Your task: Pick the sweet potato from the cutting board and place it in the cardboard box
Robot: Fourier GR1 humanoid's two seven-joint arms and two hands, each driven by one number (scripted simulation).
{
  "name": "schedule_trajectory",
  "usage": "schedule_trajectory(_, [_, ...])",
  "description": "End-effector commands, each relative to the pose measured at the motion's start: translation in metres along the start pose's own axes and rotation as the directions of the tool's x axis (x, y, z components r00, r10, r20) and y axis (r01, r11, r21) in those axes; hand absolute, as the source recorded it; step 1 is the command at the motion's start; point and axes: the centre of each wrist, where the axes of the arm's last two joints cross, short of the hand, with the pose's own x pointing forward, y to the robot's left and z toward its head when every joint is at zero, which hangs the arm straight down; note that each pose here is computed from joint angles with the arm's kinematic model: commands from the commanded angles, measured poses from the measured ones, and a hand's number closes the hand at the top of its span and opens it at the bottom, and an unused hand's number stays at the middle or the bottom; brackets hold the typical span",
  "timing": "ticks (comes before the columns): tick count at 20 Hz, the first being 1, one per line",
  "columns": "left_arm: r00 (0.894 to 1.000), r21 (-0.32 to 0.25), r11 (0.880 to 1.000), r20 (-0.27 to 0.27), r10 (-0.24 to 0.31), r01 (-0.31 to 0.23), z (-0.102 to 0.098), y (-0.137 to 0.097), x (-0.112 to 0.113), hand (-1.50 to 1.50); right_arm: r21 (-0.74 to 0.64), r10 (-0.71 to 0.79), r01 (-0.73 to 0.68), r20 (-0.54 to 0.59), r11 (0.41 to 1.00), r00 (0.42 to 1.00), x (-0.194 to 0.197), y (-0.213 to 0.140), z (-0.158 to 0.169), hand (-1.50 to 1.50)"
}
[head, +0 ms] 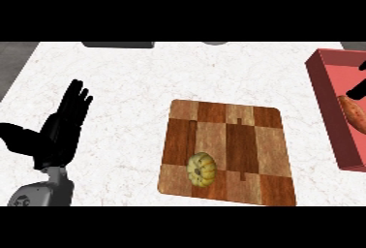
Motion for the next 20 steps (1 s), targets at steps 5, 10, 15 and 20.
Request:
schedule_trajectory(5, [1.0, 0.002, 1.0, 0.018, 0.016, -0.016, 0.001, -0.001, 0.006, 0.0, -0.222, -0.239, 0.257, 0.107, 0.941, 0.965, -0.02, 0.003, -0.008, -1.5])
schedule_trajectory(10, [1.0, 0.003, 1.0, -0.002, -0.003, 0.003, 0.005, 0.015, 0.005, 0.0, -0.372, -0.42, 0.492, 0.261, 0.787, 0.869, -0.013, -0.018, -0.008, -1.5])
schedule_trajectory(15, [1.0, 0.016, 1.0, -0.025, -0.008, 0.009, 0.0, 0.017, 0.007, 0.0, -0.284, -0.69, 0.745, 0.282, 0.604, 0.667, -0.018, -0.035, -0.012, -1.5])
schedule_trajectory(20, [1.0, 0.021, 1.0, -0.012, -0.01, 0.01, 0.009, 0.013, -0.001, 0.0, -0.268, -0.855, 0.897, 0.298, 0.352, 0.424, -0.046, -0.036, -0.016, -1.5])
